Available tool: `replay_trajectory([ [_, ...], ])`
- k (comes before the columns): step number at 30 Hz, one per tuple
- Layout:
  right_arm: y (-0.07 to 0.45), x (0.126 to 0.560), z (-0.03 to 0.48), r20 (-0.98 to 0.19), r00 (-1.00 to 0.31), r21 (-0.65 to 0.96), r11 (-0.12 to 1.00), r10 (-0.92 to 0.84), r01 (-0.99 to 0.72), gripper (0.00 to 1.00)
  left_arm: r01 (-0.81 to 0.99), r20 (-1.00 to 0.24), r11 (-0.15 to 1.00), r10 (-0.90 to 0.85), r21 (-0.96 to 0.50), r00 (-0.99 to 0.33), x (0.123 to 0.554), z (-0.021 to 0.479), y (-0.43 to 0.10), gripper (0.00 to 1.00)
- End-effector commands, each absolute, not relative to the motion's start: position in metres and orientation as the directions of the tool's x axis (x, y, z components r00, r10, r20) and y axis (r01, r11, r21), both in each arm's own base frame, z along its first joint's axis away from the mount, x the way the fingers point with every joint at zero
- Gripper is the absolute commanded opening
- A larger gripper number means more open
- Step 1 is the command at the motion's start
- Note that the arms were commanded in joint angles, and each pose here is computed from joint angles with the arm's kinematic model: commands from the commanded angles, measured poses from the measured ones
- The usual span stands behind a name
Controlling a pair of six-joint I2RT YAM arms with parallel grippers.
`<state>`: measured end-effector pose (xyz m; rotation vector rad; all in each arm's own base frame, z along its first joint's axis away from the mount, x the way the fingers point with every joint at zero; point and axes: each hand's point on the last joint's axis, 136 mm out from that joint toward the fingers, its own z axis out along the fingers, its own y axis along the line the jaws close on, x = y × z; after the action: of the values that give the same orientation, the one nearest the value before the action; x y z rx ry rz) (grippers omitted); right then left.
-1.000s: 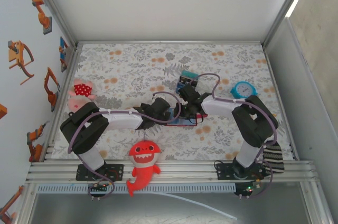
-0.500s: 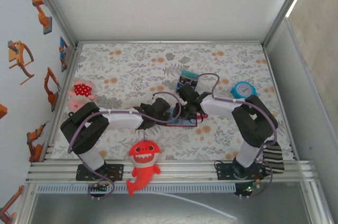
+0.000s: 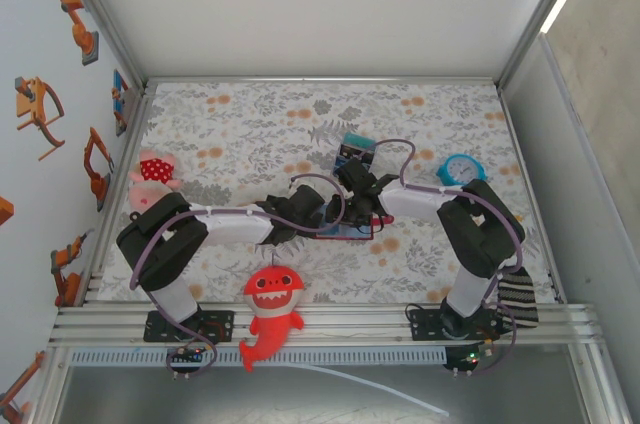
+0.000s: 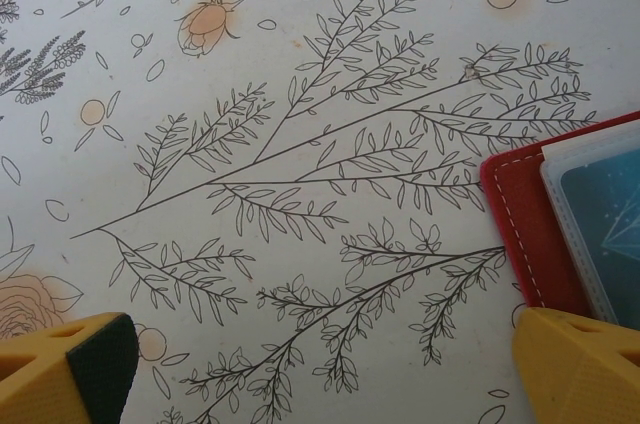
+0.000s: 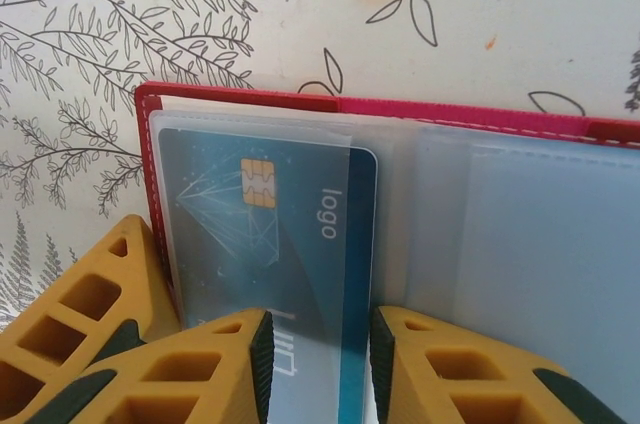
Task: Take the credit cards out of the card holder
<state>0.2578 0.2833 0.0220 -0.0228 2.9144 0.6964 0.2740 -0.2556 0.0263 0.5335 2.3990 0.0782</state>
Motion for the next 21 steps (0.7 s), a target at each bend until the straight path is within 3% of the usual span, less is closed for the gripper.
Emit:
replay_trajectory([
  [1,0.281,0.251,0.009,-0.125,-0.991,0.464,0.885,0.035,-0.027,0.31,0.364,-0.546,0.898,0.440,0.249,-0.713,0.268,0.016,-0.246,0.97],
  [4,0.293,0.253,0.019,-0.148,-0.988,0.552,0.832,0.040,-0.049,0.23,0.365,-0.543,0.896,0.443,0.251,-0.714,0.268,0.016,-0.247,0.97],
  [21,0.304,0.257,0.045,-0.171,-0.979,0.766,0.639,0.109,-0.063,0.17,0.357,-0.511,0.892,0.452,0.278,-0.731,0.267,0.011,-0.244,0.97],
])
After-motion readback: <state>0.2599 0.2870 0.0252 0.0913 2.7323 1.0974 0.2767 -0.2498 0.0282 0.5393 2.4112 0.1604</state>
